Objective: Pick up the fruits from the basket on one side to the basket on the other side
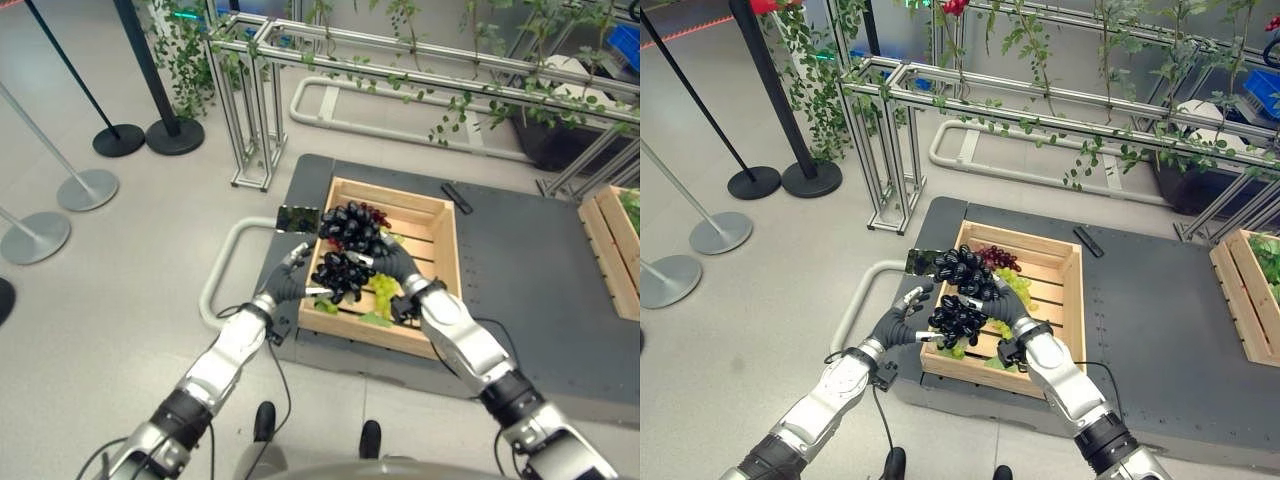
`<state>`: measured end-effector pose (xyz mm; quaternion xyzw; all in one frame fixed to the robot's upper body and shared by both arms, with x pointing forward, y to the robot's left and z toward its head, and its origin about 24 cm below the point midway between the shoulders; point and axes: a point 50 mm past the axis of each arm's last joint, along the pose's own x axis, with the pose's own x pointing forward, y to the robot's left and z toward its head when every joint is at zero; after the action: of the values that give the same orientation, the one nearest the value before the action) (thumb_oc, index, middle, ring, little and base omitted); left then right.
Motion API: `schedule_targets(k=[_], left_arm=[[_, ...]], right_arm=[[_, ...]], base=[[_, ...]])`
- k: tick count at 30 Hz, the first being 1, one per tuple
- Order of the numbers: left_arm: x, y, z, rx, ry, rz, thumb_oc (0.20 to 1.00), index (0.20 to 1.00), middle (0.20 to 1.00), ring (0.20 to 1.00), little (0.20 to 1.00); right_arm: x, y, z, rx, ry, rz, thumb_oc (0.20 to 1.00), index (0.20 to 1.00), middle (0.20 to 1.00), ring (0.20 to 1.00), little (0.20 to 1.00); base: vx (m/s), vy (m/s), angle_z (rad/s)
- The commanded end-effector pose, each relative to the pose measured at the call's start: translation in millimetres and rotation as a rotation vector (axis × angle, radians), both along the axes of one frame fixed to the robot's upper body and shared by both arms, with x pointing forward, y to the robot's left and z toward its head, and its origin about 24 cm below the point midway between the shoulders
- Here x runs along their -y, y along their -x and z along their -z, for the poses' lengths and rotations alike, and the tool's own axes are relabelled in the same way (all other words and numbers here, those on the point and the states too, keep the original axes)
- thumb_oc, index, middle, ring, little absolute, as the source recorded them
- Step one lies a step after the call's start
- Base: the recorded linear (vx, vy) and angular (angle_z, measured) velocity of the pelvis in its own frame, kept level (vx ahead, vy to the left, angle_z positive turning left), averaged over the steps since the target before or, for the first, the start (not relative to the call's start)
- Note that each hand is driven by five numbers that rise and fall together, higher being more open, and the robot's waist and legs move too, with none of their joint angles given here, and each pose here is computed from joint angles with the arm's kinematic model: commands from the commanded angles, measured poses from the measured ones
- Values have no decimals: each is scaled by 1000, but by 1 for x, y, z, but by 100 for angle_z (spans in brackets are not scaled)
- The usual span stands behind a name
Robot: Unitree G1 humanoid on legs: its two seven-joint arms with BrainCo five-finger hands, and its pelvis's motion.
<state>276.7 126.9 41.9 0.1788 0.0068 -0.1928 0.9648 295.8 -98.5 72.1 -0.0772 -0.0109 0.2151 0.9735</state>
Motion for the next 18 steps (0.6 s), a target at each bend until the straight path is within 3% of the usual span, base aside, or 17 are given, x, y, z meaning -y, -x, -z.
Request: schedule_targets(k=[1,7,18], left_arm=[[14,-15,-11,39,28,28,1000,1000,1000,1000,1000],[34,-20,-13,47,42,55,1000,1000,1000,1000,1000],[23,-23,-9,-15,256,-148,1000,1000,1000,1000,1000]], right_arm=[[-24,-6,-33,134,-78,-62,200,200,200,200,200],[-63,-11,-37,113,-75,-156,200,200,200,200,200],[-80,-2,-35,100,-110,-175,200,200,200,200,200]], base=[[0,0,0],[0,0,0],[1,0,0]])
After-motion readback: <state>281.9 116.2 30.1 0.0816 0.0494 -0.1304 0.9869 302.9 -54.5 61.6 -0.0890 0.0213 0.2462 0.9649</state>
